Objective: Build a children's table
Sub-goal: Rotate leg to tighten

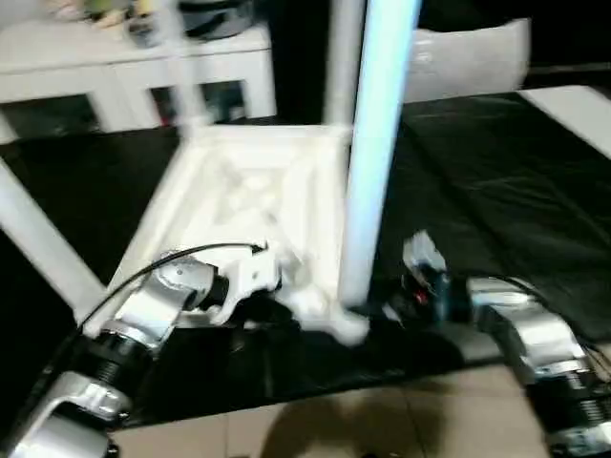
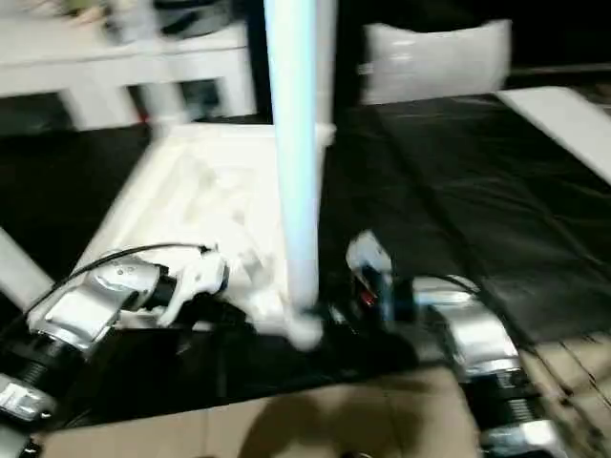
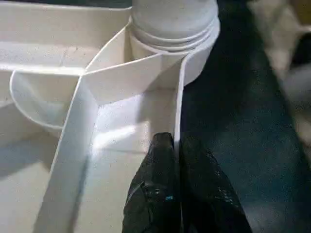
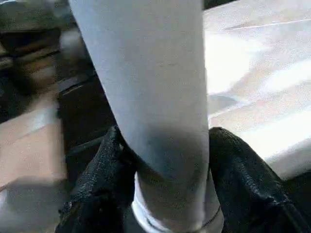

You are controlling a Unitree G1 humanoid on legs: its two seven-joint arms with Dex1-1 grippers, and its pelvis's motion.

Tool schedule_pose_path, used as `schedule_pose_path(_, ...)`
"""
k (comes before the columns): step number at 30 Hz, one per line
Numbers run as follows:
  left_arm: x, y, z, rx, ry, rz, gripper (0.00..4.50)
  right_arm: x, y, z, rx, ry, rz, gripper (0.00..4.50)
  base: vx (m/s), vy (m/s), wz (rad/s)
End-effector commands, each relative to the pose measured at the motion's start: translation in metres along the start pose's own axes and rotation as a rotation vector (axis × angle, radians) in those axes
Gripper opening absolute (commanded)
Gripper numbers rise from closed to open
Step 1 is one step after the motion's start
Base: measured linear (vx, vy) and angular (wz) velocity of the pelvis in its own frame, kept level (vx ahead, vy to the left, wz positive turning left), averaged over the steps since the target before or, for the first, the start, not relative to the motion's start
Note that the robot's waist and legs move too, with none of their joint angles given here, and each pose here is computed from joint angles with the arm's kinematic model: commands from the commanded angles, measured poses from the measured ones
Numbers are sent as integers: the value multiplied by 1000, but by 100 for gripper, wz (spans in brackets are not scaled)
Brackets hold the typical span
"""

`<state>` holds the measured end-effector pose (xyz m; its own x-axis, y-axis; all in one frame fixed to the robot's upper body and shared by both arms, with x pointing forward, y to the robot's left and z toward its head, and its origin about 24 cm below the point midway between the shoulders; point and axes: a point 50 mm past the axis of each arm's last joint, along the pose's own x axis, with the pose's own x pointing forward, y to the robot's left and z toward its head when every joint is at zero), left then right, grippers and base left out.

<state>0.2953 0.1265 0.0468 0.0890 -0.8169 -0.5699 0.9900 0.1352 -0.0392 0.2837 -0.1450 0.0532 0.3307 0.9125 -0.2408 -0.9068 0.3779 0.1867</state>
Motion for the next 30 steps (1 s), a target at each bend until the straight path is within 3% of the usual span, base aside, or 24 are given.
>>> schedule_pose_path(1,36,-14,37,23,-168,-59,0,27,-5,-1,36,-22,-170,198,0,0,0)
schedule_pose_path(6,46,-11,44,-2,-188,-12,0,38,-11,1,68,-48,-282,196,0,0,0)
schedule_pose_path(8,59,-5,57,-29,-214,89,0,51,-19,5,98,-56,-456,196,0,0,0)
schedule_pose_path(11,65,0,67,-59,-235,167,0,59,-25,8,101,-47,-582,196,17,26,-24)
schedule_pose_path(14,67,4,72,-73,-247,223,0,59,-27,9,86,-62,-606,196,31,11,-26)
schedule_pose_path(15,65,6,69,-53,-224,241,0,53,-26,10,94,-111,-584,250,36,-11,-34)
schedule_pose_path(16,62,7,65,-33,-202,241,0,48,-26,10,96,-132,-562,264,71,-21,-13)
schedule_pose_path(25,46,11,43,39,-118,228,0,10,-25,4,-28,-118,-418,330,13,-3,0)
schedule_pose_path(30,34,8,32,129,-67,124,0,-18,-19,9,-96,-85,-243,364,0,0,0)
